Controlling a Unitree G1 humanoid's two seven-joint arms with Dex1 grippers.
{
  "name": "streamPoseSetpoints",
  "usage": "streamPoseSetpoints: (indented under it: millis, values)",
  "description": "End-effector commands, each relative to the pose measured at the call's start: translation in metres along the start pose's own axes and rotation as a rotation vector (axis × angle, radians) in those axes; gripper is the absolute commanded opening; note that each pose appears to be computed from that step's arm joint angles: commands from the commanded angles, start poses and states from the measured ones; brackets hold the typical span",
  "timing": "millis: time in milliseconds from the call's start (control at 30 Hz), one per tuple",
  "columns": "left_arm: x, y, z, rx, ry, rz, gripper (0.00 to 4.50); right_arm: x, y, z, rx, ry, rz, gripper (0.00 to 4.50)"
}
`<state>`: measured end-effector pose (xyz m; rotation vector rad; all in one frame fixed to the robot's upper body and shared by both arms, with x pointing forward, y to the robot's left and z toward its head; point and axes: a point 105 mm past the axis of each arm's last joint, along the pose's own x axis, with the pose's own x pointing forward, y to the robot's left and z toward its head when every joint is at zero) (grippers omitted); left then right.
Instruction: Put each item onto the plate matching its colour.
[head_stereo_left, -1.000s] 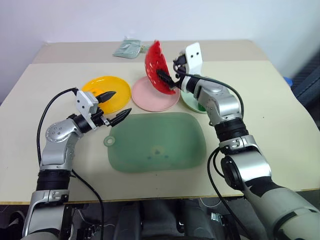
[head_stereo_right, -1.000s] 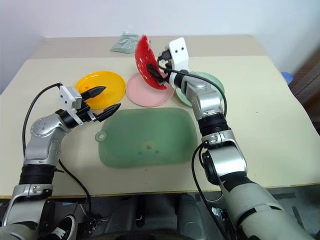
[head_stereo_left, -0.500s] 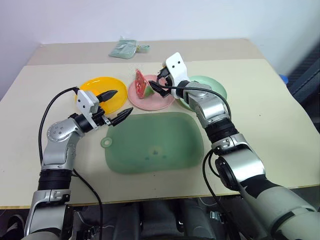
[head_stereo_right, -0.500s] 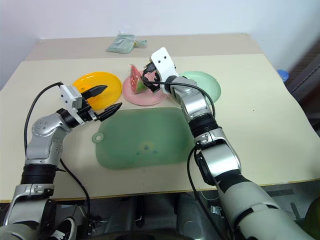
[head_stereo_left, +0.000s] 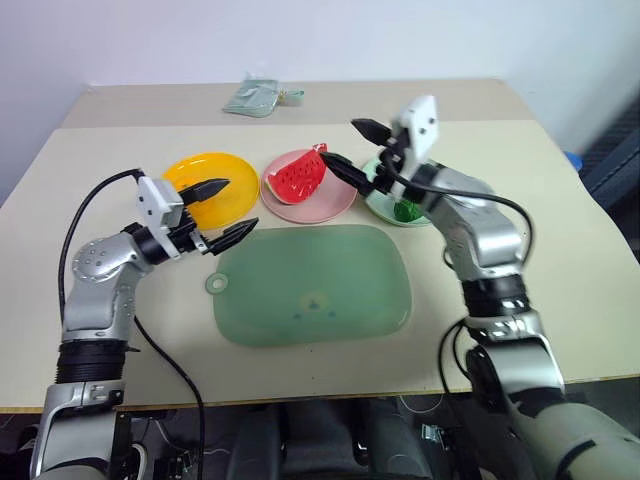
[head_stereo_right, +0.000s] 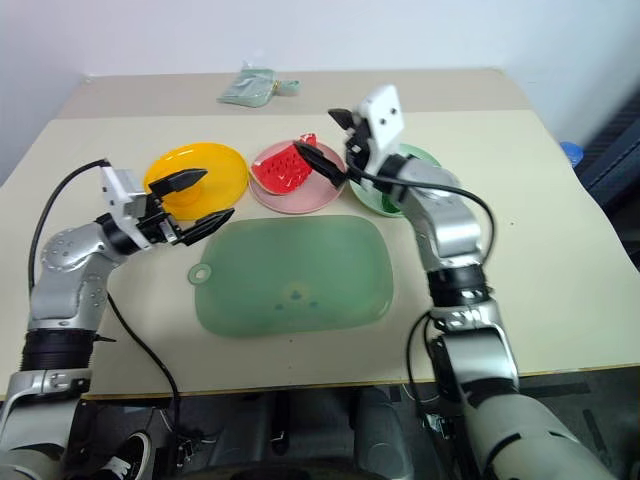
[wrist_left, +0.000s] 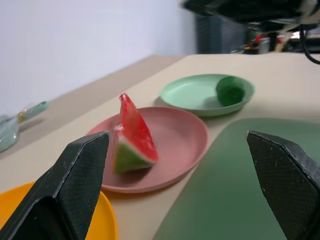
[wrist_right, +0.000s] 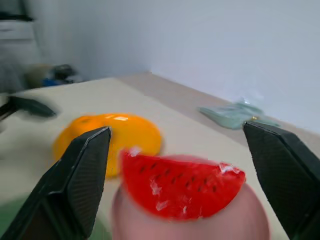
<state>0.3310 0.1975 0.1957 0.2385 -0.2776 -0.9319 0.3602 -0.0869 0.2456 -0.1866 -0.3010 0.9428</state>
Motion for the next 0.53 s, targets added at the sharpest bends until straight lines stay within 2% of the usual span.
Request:
streamPoseSetpoints:
  millis: [33, 267, 400, 533]
  values:
    - [-0.020, 0.007, 0.017, -0.007, -0.041, -0.058, 4.50, -0.035, 0.032, 0.018, -0.123, -0.027, 0.159, 4.30]
    - [-0.034, 0.008, 0.019, -0.035, -0.009, -0.108, 4.50, -0.094, 0.064, -0.016, -0.121, 0.160, 0.274, 4.30]
    - [-0.033, 0.005, 0.014, -0.033, 0.021, -0.117, 4.50, -0.102, 0.060, -0.019, -0.140, 0.181, 0.249, 4.30]
    - [-0.028, 0.008, 0.009, -0.029, 0.039, -0.130, 4.50, -0.097, 0.050, -0.022, -0.172, 0.175, 0.183, 4.30]
